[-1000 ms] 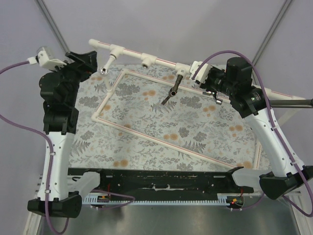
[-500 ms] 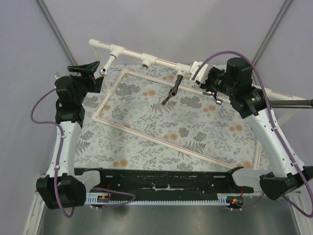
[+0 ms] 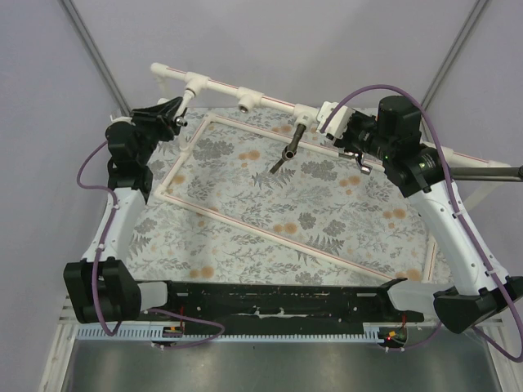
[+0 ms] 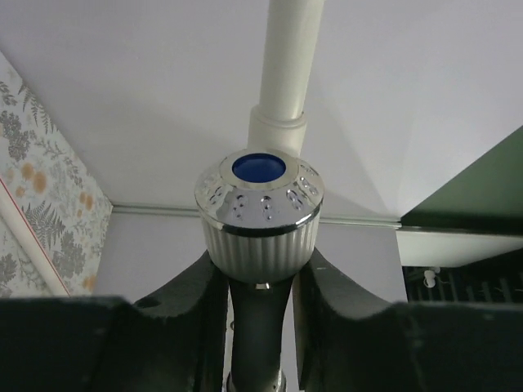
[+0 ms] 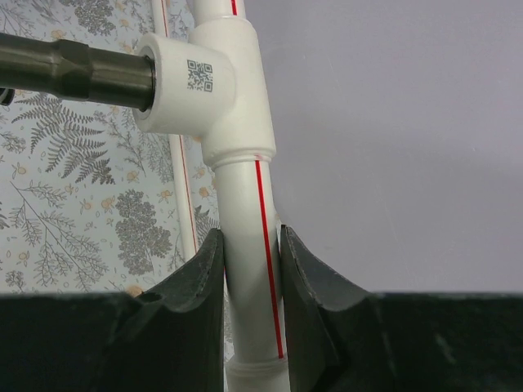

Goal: Install the water faucets

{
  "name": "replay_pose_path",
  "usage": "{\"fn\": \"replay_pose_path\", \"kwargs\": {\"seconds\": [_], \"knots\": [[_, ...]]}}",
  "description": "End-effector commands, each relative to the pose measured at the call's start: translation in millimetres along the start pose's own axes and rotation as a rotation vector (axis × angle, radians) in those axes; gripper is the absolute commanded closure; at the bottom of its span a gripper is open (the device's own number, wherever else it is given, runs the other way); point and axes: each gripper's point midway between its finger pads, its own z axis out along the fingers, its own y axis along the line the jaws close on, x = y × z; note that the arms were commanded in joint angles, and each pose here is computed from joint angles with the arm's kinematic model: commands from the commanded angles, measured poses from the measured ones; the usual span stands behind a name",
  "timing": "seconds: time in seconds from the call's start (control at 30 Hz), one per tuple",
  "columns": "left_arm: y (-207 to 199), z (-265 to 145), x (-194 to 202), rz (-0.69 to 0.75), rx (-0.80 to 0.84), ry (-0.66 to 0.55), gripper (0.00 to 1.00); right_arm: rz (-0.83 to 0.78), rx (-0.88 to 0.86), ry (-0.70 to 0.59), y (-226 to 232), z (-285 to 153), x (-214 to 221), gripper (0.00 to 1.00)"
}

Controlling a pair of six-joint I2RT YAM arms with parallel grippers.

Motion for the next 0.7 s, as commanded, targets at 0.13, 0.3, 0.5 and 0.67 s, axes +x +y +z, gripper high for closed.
{"fn": "replay_pose_path", "kwargs": {"seconds": [0.13,0.3,0.5,0.67], "knots": [[-19.7,4.7,-9.1,0.424,0.122,-0.032,0.86,0.088,-0.141,0.143,47.5,6.7,42.9,1.0],[-36.7,-8.6,-10.2,1.16,0.115,-0.077,0.9,0.089,-0.139,0.144,47.0,6.7,42.9,1.0],[-21.0,-23.9,24.8,2.304,0.143,0.024,0.96,0.092,-0.149,0.133,48.5,8.9,41.1,1.0],[1.7,-27.6,38.8,2.678,0.173,0.107,0.95,0.093,-0.148,0.134,48.7,8.5,41.4,1.0]]}}
